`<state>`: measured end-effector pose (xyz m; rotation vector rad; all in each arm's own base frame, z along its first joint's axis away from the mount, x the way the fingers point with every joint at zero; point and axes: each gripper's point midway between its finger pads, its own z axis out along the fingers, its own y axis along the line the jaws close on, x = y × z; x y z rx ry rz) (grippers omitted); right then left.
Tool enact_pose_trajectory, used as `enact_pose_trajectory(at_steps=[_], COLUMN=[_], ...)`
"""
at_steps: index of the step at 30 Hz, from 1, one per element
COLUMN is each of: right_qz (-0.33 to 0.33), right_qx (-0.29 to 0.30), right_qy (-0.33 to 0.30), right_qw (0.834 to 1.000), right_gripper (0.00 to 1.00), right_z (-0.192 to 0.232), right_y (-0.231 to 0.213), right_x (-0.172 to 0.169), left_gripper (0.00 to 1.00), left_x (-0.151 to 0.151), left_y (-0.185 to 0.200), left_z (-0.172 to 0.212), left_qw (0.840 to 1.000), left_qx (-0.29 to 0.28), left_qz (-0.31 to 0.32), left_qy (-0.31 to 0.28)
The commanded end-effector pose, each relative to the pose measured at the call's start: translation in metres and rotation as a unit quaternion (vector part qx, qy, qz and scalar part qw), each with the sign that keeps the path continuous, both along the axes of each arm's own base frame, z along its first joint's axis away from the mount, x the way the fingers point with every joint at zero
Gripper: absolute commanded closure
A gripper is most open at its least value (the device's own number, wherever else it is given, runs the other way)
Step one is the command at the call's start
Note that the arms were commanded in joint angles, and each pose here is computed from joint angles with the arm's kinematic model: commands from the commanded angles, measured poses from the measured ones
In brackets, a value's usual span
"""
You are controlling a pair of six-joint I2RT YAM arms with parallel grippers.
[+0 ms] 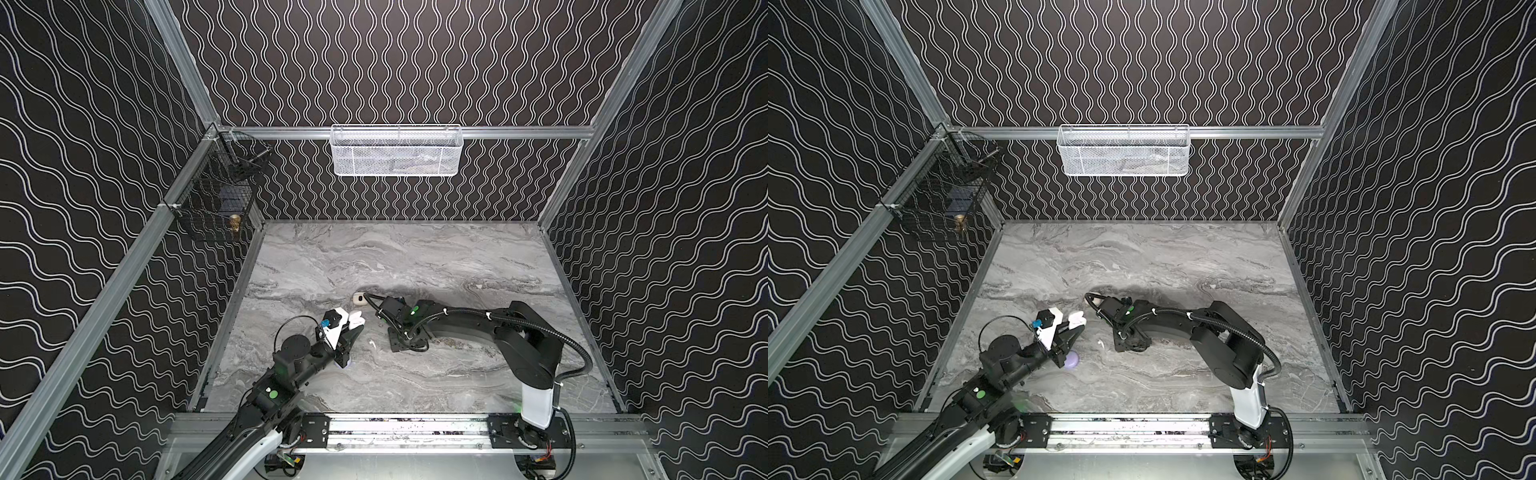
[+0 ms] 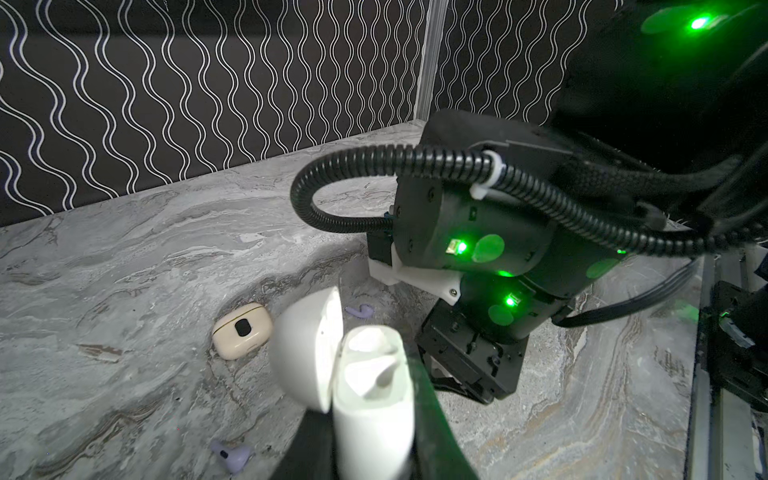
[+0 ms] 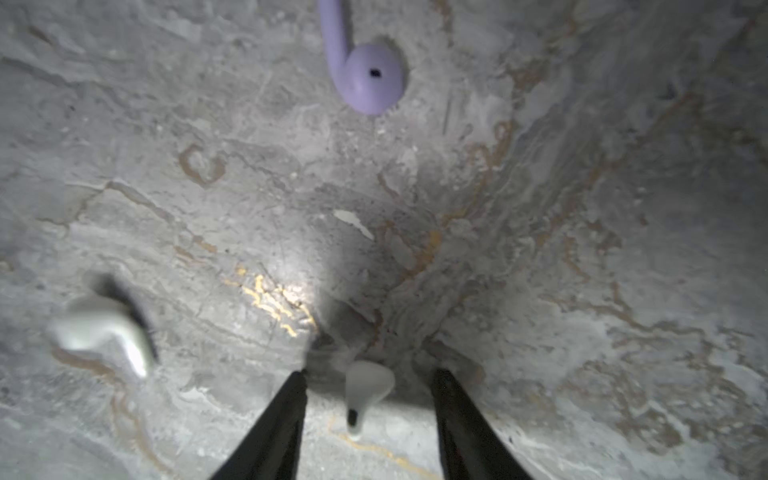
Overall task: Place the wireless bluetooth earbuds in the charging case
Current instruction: 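Move the right gripper down over a white earbud on the table, then close the right gripper on the white earbud and lift it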
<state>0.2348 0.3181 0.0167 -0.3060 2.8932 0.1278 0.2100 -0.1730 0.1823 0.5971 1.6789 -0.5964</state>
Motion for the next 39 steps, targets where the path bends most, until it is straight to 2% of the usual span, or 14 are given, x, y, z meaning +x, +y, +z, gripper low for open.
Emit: enact_pose_trajectory(at_steps=[1,7,23,32,37,39], right_qz=[-0.009,-0.005,-0.018,-0.024,-0.035,-0.041], right_qx=[-0.016,-0.009,0.010,0.017,0.020,0.039], right_qy=[0.008,0.015,0.018,0.020,0.009,-0.011], right_qw=[1.000,1.000,1.000,0.999,0.999,0.998], right_gripper=[0.53,0.55,0.72,0.78,0.81,0.82], right_z=[-0.006,-0.009,-0.006,-0.006,-0.004,0.012], right_y=[-0.010,-0.006,-0.004,-0.003,-0.005,-0.003], right_x=[-0.002,-0.003,-0.006,-0.008,-0.004,0.000], left_gripper=[1.00,1.00,1.00,1.00,1.00,1.00], left_x=[0.000,0.001,0.001,0.000,0.000,0.000], left_y=[0.001,0.001,0.000,-0.001,-0.001,-0.002], left_z=[0.004,0.004,0.003,0.003,0.003,0.003], left_qw=[1.000,1.000,1.000,1.000,1.000,1.000], left_qx=[-0.007,-0.007,-0.007,-0.006,-0.007,-0.007], left_qz=[0.003,0.003,0.003,0.000,-0.003,-0.005], left_qy=[-0.005,-0.005,-0.004,-0.003,-0.003,-0.003])
